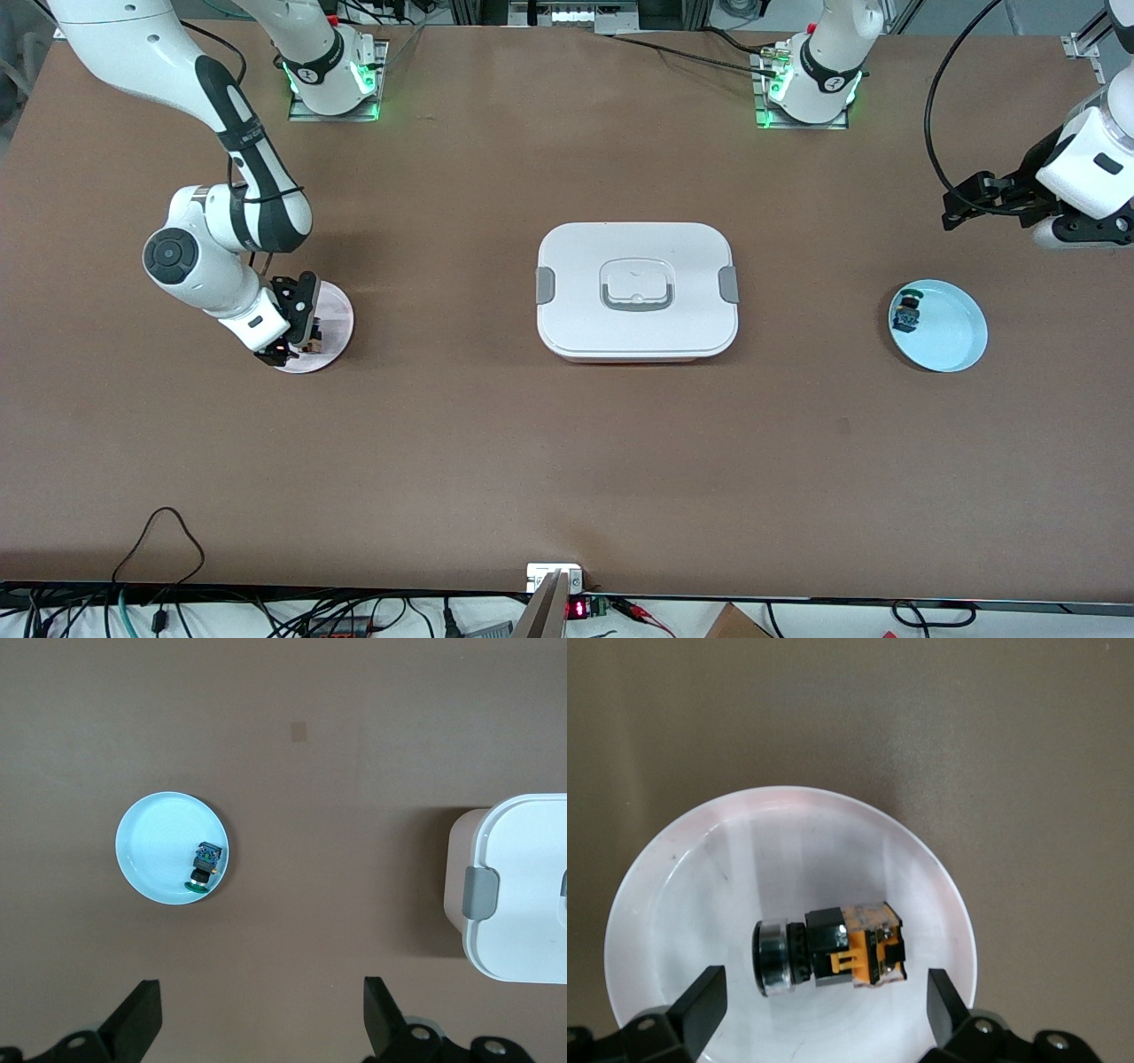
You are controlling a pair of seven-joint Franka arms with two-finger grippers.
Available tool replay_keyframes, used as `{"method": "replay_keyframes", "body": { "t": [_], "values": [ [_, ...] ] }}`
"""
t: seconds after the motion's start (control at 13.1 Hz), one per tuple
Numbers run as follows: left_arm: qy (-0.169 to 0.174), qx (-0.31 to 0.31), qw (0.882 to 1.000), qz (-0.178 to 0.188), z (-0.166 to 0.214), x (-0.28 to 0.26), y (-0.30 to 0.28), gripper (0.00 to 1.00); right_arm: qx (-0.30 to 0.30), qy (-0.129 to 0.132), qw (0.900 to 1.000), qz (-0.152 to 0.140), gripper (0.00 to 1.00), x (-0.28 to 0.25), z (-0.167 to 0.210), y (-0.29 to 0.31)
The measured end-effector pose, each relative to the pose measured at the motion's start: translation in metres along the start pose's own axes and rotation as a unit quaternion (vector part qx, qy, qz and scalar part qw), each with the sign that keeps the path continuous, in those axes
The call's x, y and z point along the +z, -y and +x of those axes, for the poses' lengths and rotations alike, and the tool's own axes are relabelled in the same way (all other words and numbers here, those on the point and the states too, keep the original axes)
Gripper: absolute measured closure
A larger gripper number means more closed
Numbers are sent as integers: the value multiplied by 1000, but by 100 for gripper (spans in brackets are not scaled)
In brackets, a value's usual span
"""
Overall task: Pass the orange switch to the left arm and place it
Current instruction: 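Close the right gripper on the orange switch and lift it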
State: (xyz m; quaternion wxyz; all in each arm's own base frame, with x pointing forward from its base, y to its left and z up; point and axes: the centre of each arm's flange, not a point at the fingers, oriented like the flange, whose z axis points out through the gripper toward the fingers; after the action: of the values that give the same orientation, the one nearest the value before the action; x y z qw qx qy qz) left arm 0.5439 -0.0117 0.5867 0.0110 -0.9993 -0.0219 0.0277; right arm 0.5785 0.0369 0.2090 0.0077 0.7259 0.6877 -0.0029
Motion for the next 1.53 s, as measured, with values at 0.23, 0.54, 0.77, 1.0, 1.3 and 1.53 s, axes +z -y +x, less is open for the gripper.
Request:
{"method": "replay_keyframes", "body": {
  "t": [0.23,0.54,0.77,1.0,1.3,1.53],
  "values": [
    [0,0,1000,0,0,0,0,0,-3,-1,1000,-4,0,5,3,1],
    [0,0,1000,0,0,0,0,0,-3,-2,1000,-11,0,17,3,5],
    [0,0,1000,0,0,0,0,0,-3,-2,1000,-15,0,22,2,10],
    [0,0,1000,0,0,0,0,0,-6,-3,1000,-22,27,16,5,9],
    [0,0,1000,0,0,0,0,0,-23,-4,999,-29,27,-12,16,5],
    [0,0,1000,0,0,0,0,0,-32,1,999,8,27,-69,23,5]
  ]
}}
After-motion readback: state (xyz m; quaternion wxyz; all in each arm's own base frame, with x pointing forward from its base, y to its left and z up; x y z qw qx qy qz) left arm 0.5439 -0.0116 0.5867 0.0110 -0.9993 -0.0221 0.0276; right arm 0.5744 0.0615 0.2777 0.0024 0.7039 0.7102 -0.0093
